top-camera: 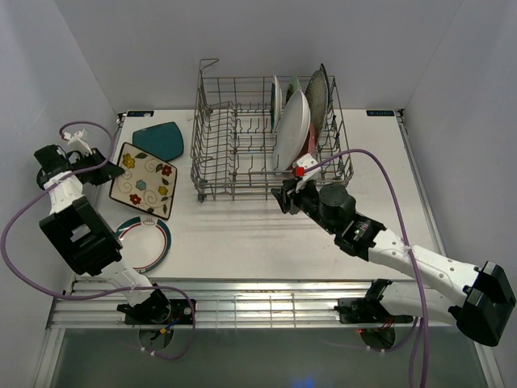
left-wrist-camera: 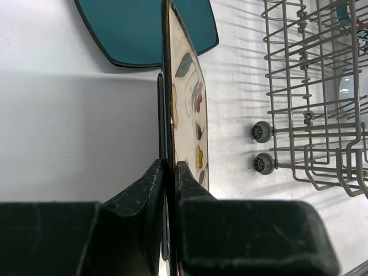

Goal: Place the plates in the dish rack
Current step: Pick up the plate at the center of the board.

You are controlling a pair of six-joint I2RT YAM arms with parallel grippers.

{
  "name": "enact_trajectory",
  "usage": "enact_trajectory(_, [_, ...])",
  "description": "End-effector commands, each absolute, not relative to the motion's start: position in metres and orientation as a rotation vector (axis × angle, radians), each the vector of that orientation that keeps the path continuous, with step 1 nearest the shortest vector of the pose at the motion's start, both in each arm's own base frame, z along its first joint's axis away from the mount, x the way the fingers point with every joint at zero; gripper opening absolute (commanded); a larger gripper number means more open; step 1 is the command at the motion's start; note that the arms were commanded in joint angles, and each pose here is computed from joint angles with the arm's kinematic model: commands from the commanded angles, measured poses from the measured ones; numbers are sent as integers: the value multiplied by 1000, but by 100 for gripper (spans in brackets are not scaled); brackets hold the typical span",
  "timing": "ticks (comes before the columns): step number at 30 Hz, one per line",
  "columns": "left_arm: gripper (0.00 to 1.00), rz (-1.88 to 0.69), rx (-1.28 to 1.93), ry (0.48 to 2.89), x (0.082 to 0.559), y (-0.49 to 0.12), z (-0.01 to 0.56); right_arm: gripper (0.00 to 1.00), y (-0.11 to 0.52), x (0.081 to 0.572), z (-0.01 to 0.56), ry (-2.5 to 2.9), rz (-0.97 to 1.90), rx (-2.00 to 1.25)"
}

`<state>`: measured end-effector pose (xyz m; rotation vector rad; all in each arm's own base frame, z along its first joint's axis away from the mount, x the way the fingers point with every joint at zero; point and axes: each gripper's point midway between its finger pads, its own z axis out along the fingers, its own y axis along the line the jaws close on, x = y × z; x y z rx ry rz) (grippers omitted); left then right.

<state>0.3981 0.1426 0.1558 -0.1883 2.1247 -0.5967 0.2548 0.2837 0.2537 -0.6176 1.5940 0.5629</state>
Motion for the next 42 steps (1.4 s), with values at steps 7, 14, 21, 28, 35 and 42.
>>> enact_trajectory(7, [0, -483, 39, 2000, 413, 125, 248, 50, 294, 260, 281, 1535, 594, -594])
enact_trajectory(14, [0, -455, 94, 1985, 425, 110, 271, 50, 296, 262, 280, 1534, 589, -598])
enact_trajectory(21, [0, -434, 121, 1975, 439, 101, 298, 50, 296, 261, 278, 1537, 591, -604])
enact_trajectory(28, [0, -389, 149, 1935, 441, 98, 330, 50, 297, 261, 278, 1533, 593, -611])
enact_trajectory(35, [0, -316, 164, 1910, 437, 102, 356, 50, 300, 259, 278, 1523, 608, -625])
enact_trajectory(42, [0, -296, 179, 1862, 433, 98, 382, 50, 300, 256, 280, 1509, 618, -633])
